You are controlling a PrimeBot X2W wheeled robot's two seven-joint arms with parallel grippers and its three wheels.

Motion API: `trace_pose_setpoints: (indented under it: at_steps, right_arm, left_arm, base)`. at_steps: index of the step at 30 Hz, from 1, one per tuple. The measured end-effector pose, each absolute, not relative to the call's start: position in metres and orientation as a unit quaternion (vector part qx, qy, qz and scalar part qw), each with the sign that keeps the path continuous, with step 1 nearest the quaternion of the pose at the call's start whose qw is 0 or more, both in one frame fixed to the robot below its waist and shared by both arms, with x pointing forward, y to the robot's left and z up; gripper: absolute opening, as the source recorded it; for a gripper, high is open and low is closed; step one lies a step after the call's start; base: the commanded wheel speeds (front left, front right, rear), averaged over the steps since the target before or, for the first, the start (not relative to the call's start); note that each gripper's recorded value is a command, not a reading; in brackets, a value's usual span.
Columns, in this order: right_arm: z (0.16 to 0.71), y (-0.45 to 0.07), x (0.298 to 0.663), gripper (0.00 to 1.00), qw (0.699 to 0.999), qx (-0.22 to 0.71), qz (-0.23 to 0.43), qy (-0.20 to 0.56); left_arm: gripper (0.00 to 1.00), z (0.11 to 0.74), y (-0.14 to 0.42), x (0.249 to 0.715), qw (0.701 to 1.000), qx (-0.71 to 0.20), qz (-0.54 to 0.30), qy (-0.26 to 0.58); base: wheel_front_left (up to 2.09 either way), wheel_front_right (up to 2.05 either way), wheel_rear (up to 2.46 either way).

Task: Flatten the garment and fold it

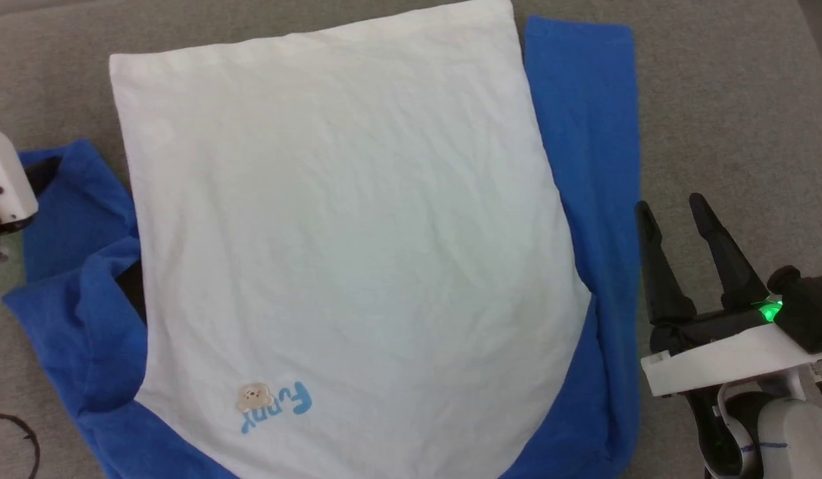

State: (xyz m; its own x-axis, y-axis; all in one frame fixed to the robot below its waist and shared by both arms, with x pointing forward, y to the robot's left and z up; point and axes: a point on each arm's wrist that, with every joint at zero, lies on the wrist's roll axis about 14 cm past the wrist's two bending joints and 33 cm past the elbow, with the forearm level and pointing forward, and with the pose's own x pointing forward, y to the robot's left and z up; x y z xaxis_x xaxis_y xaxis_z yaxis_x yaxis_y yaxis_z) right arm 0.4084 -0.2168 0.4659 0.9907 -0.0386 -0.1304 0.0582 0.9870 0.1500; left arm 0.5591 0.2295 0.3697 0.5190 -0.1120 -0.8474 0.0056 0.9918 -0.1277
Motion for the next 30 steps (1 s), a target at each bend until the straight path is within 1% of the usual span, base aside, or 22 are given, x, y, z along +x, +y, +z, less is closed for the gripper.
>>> trace_pose_setpoints:
  at_steps: [1, 5, 9, 14, 21, 24, 26, 30]
  right_arm:
    - [0.465, -0.219, 0.408, 1.00, 0.995, 0.076, -0.028, 0.065]
    - [0.460, -0.225, 0.405, 1.00, 0.993, 0.085, -0.039, 0.071]
    - [0.462, -0.228, 0.404, 1.00, 0.993, 0.085, -0.042, 0.069]
    - [0.476, -0.234, 0.401, 1.00, 0.994, 0.080, -0.048, 0.052]
    - [0.498, -0.250, 0.381, 1.00, 0.995, 0.066, -0.069, 0.035]
    - [0.508, -0.255, 0.370, 1.00, 0.995, 0.062, -0.076, 0.028]
    - [0.514, -0.255, 0.364, 1.00, 0.995, 0.063, -0.075, 0.022]
    - [0.527, -0.254, 0.352, 1.00, 0.995, 0.065, -0.072, 0.011]
  left_arm:
    - [0.00, 0.368, 0.228, 0.559, 0.866, -0.059, -0.036, 0.495]
    - [0.00, 0.369, 0.222, 0.558, 0.861, -0.073, -0.043, 0.501]
    - [0.00, 0.378, 0.223, 0.557, 0.873, -0.059, -0.039, 0.483]
    - [0.00, 0.399, 0.232, 0.554, 0.898, -0.018, -0.031, 0.438]
    - [0.00, 0.486, 0.233, 0.561, 0.949, 0.011, -0.038, 0.313]
    - [0.00, 0.528, 0.208, 0.557, 0.963, -0.021, -0.078, 0.259]
    - [0.00, 0.548, 0.181, 0.546, 0.962, -0.040, -0.124, 0.239]
    - [0.00, 0.575, 0.141, 0.515, 0.957, -0.034, -0.195, 0.212]
  base:
    - [0.00, 0.00, 0.00]
    - [0.00, 0.00, 0.00]
    - [0.00, 0.00, 0.00]
    - [0.00, 0.00, 0.00]
    - [0.00, 0.00, 0.00]
    - [0.00, 0.00, 0.00]
    - [0.00, 0.00, 0.00]
    - [0.00, 0.00, 0.00]
